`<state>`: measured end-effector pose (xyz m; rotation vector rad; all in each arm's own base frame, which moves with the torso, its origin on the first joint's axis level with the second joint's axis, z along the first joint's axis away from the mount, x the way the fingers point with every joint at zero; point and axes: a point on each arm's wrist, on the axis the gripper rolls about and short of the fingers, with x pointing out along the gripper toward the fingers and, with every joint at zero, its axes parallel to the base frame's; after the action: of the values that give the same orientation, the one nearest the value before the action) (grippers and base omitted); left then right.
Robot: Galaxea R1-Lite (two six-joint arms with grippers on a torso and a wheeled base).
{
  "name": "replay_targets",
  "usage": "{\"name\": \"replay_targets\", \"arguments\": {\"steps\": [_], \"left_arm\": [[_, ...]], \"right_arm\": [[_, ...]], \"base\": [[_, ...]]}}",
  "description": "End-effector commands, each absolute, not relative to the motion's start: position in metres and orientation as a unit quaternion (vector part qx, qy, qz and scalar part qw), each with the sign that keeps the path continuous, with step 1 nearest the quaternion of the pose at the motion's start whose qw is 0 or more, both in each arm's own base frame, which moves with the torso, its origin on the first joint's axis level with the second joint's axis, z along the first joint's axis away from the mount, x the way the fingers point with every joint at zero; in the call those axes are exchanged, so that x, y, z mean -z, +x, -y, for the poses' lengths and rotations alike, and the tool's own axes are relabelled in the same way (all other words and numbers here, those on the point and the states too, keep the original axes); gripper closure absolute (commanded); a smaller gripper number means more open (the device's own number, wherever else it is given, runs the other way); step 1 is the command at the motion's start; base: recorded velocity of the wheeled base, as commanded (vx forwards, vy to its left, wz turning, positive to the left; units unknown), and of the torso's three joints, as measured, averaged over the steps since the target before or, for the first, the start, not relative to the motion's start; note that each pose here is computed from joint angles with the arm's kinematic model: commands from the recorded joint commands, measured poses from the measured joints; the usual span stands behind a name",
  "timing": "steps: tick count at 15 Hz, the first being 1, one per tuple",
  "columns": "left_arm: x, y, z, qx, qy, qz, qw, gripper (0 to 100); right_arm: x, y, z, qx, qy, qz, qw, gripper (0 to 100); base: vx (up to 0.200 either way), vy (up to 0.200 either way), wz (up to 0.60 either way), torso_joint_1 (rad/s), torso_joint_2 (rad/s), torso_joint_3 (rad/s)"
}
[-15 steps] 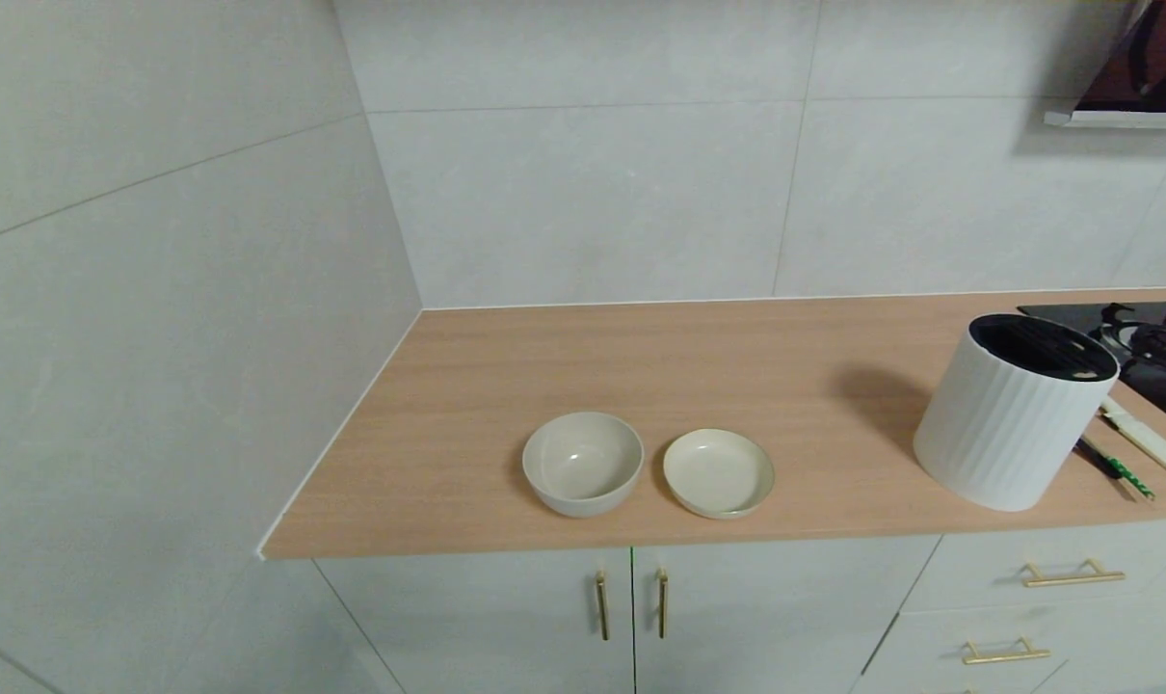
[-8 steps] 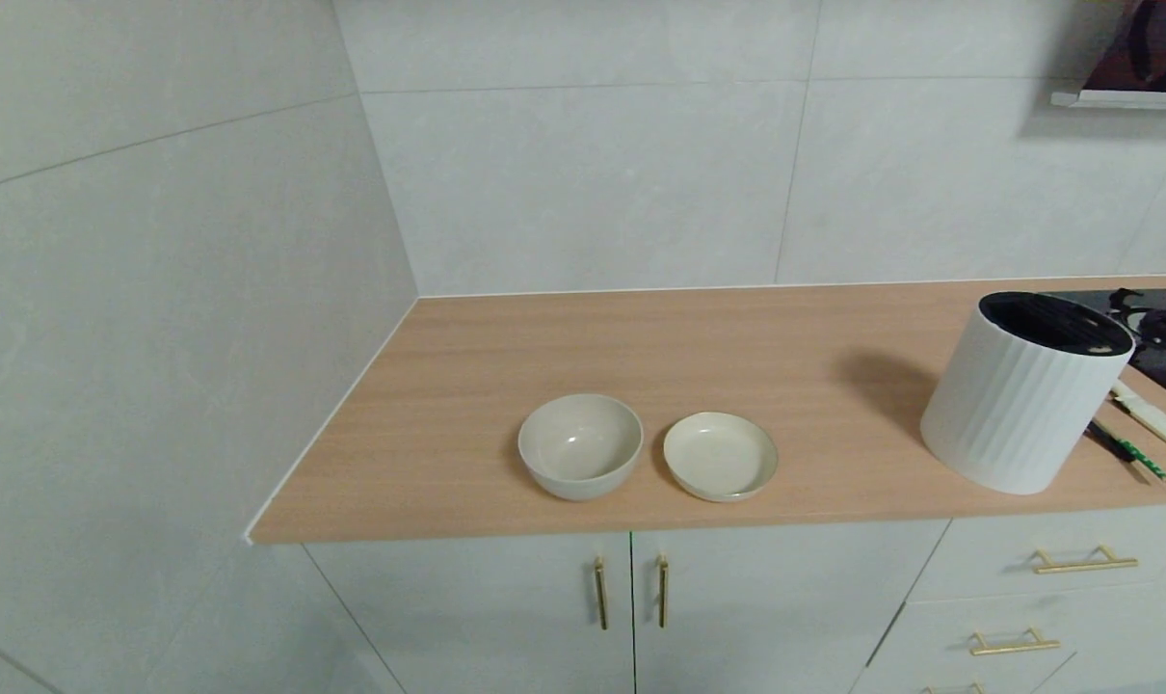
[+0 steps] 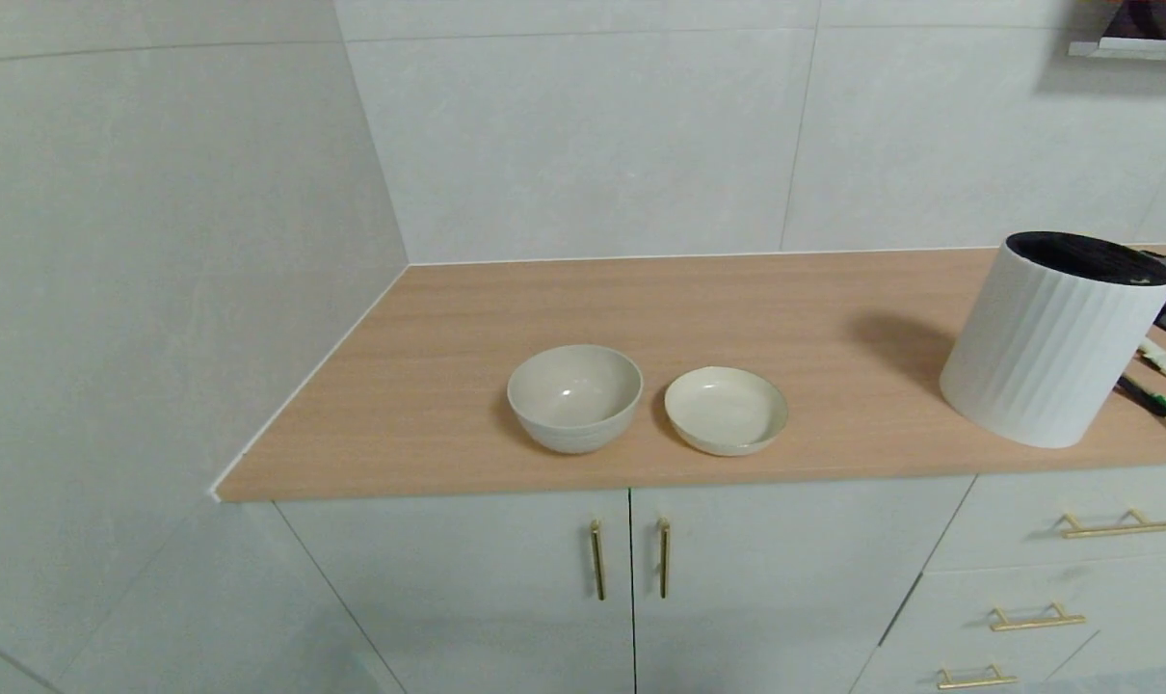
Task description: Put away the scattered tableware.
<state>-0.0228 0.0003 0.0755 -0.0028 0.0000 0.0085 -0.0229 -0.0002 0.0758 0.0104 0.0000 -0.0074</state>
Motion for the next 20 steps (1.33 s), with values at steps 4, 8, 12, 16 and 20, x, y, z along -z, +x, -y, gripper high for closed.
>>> {"name": "replay_targets", "arguments": {"steps": [4, 8, 12, 16, 20], "left_arm": [[-0.0755, -0.0228, -0.0003, -0.005, -0.002, 0.000, 1.000, 0], [-0.0755, -0.0228, -0.0003, -0.005, -0.002, 0.000, 1.000, 0], [-0.0755, -0.0228, -0.0003, -0.005, -0.002, 0.000, 1.000, 0], [-0.0755, -0.0228, -0.0003, -0.005, -0.002, 0.000, 1.000, 0], [-0.0755, -0.0228, -0.0003, -0.005, -0.002, 0.000, 1.000, 0]], "right_arm": [[-0.0757, -0.0229, 0.0002, 0.004, 0.005, 0.000, 1.000, 0], [-0.0757, -0.0229, 0.0002, 0.004, 0.005, 0.000, 1.000, 0], [-0.0757, -0.0229, 0.0002, 0.004, 0.005, 0.000, 1.000, 0], [-0.0757, -0.0229, 0.0002, 0.004, 0.005, 0.000, 1.000, 0], [-0.0757, -0.0229, 0.0002, 0.003, 0.005, 0.000, 1.000, 0]], "base": [[0.000, 0.000, 0.00, -0.226, 0.52, 0.295], [0.000, 0.000, 0.00, -0.210, 0.49, 0.283], [0.000, 0.000, 0.00, -0.192, 0.48, 0.283], [0.000, 0.000, 0.00, -0.171, 0.47, 0.295], [0.000, 0.000, 0.00, -0.143, 0.45, 0.308]]}}
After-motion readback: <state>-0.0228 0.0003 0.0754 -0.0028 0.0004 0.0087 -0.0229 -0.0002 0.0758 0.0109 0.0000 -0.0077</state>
